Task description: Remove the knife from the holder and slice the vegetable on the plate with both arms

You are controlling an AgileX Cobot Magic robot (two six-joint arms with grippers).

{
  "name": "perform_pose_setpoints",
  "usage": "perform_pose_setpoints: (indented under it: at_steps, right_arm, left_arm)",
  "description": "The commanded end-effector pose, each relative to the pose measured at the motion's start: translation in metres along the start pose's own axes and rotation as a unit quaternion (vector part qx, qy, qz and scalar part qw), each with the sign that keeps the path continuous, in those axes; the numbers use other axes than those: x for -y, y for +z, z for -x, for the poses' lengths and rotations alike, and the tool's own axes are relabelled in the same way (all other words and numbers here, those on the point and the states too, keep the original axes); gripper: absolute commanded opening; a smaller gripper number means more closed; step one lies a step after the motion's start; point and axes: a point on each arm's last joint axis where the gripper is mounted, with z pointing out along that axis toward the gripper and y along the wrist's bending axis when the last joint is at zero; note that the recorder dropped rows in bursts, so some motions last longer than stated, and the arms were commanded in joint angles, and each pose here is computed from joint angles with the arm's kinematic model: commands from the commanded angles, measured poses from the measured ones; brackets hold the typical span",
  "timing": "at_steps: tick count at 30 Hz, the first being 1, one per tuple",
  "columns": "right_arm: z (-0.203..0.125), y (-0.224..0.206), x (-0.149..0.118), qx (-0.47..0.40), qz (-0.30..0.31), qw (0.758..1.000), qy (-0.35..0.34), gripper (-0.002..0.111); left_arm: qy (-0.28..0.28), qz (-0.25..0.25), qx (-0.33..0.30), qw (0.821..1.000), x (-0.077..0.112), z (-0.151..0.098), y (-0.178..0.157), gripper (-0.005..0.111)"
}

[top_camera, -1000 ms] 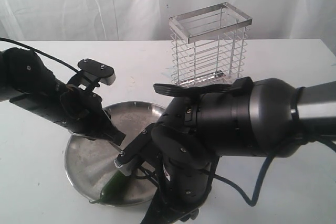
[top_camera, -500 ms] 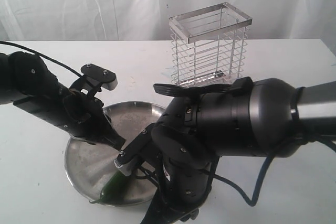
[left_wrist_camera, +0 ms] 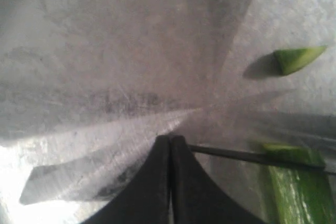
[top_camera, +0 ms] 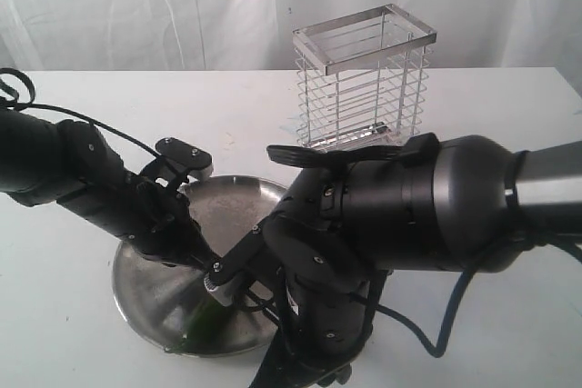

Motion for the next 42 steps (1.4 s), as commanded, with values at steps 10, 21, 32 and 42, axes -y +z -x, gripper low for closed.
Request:
perform_pose_setpoints:
  at_steps: [10,21,32,42]
  right_arm:
    - [0.000,0.000,0.000,0.000,-0.002,1.000,-0.005,0.000]
    - [-0.001,0.000,0.000,-0.005,-0.003,1.000,-0.005,0.000]
    - [-0.013,-0.001,0.002,-0.071,-0.013,0.997,-0.001,0.000]
    - [-0.010,-0.003,-0.002,-0.066,0.009,0.998,-0.011,0.000]
  left_arm:
    - [0.050,-0.044,0.044,0.997,0.022,0.026,-0.062,0.000]
    - [0.011,-0.023,0.010,1.000,0.009,0.007,-0.015,0.000]
    - [0.006,-0.026,-0.007,1.000,0.006,0.004,0.002,0.000]
    - [0.018,-0.047,0.032,0.998,0.019,0.016,-0.040,0.000]
